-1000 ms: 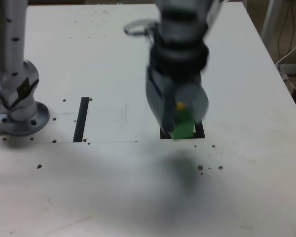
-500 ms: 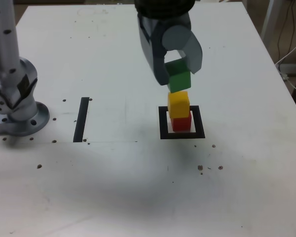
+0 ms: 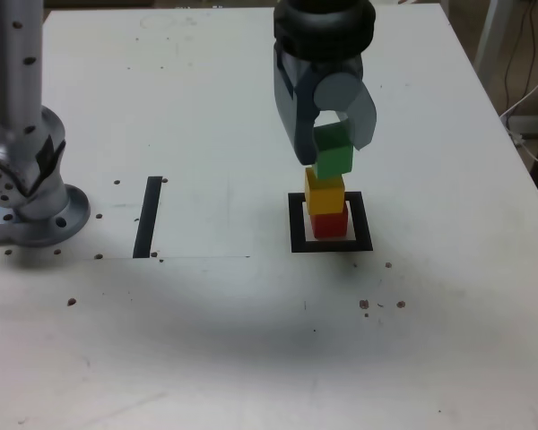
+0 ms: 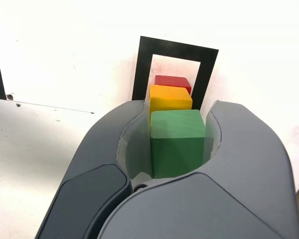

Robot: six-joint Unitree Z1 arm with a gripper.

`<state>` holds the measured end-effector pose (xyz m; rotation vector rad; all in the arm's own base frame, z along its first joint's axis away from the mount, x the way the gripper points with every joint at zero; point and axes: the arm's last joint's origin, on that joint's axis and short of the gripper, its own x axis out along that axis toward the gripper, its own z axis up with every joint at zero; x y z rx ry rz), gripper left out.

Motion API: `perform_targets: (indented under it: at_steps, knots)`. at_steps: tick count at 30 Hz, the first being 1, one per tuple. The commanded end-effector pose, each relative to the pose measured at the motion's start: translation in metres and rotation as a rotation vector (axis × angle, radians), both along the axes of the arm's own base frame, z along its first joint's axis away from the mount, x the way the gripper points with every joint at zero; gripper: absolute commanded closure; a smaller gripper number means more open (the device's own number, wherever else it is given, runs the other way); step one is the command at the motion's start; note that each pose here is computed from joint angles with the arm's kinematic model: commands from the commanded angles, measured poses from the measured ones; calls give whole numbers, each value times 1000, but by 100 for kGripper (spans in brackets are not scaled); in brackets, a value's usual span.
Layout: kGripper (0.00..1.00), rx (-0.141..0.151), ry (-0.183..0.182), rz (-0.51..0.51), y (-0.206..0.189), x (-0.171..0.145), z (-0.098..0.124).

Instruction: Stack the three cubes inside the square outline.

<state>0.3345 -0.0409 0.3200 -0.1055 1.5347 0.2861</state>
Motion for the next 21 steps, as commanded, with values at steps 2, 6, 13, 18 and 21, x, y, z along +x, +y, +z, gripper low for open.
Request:
perform_targets:
  at_steps: [2,6,13,18,21]
  knots:
    - [82,-2,5,0,1,1,-2]
    - [81,-7,10,-2,1,1,-3]
    - [73,-17,22,-5,2,-1,-6]
    - [73,-19,9,0,3,-2,-4]
    - [71,-26,7,6,3,-1,-6]
